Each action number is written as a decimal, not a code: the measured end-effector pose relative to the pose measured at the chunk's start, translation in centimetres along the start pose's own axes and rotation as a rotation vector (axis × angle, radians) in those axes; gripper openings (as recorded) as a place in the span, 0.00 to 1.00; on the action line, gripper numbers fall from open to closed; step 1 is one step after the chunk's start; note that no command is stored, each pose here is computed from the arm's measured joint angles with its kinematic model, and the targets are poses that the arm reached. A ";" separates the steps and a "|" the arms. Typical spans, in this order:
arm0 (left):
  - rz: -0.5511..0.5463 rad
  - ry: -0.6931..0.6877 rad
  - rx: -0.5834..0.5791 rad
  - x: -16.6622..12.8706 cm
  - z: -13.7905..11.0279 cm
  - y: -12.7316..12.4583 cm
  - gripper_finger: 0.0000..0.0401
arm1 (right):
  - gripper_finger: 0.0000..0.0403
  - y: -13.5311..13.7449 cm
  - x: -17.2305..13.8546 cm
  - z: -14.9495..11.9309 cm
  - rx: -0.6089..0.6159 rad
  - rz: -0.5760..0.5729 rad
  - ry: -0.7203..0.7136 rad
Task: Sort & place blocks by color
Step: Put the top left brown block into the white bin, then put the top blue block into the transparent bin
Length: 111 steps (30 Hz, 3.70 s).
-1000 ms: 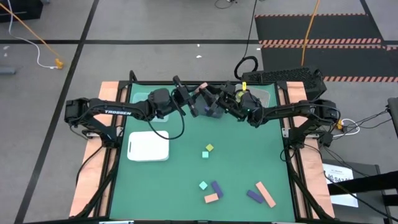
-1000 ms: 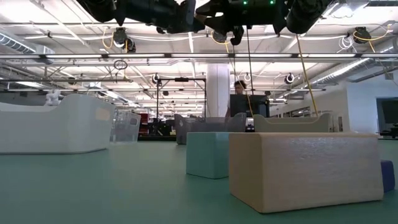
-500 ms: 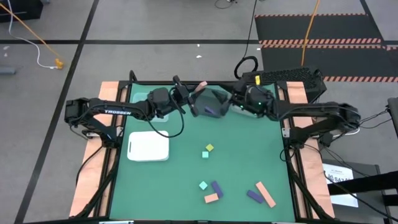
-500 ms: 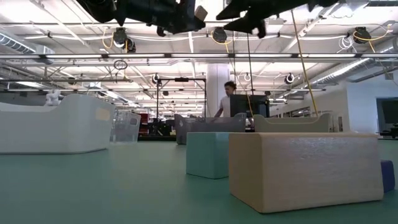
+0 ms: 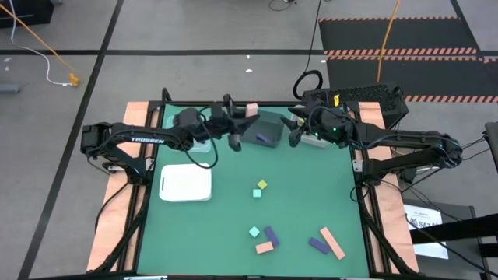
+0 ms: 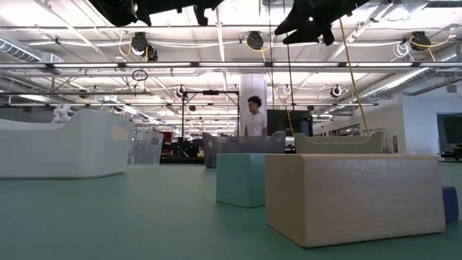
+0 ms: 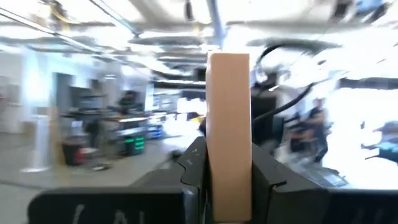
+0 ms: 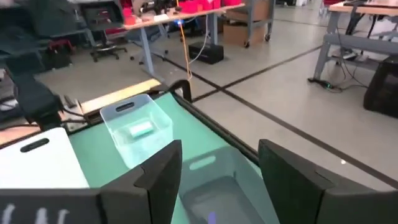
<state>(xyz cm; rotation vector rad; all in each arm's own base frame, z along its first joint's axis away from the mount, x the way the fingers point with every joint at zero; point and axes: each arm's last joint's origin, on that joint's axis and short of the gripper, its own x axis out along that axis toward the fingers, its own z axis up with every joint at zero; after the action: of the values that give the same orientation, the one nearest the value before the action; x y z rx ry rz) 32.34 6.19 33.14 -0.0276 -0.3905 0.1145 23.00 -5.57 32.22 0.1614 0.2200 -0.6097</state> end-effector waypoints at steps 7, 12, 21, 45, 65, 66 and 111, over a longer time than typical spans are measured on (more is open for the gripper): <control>-0.092 -0.006 -0.100 0.0 0.1 -0.9 0.15 | 0.50 0.0 0.1 -0.5 -0.017 -0.007 0.040; -0.102 0.096 -0.128 -0.1 -0.7 -1.5 0.15 | 0.50 0.0 0.1 -0.5 -0.018 -0.008 0.042; 0.033 0.690 -0.389 -4.0 -1.8 -1.5 0.15 | 0.50 -0.2 0.1 -1.1 0.045 -0.019 0.104; 0.555 1.720 -0.585 -17.7 -4.0 -6.9 0.15 | 0.50 3.0 -0.4 -10.0 0.195 0.261 0.270; 0.556 1.692 -0.879 -17.9 -5.5 -7.5 0.36 | 0.50 5.8 2.7 -13.9 -0.001 0.469 0.274; 0.538 1.670 -0.903 -17.6 -5.5 -7.6 0.36 | 0.50 6.3 3.0 -13.8 -0.029 0.476 0.302; -0.154 0.686 -1.026 -10.0 0.4 -10.8 0.36 | 0.28 12.4 7.2 -22.5 -0.206 0.529 0.385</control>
<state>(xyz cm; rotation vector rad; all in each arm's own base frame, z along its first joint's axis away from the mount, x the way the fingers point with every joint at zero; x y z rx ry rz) 24.17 -5.64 30.30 -1.0221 0.2705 -0.2567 32.44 5.27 9.76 0.1294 0.5884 -0.0220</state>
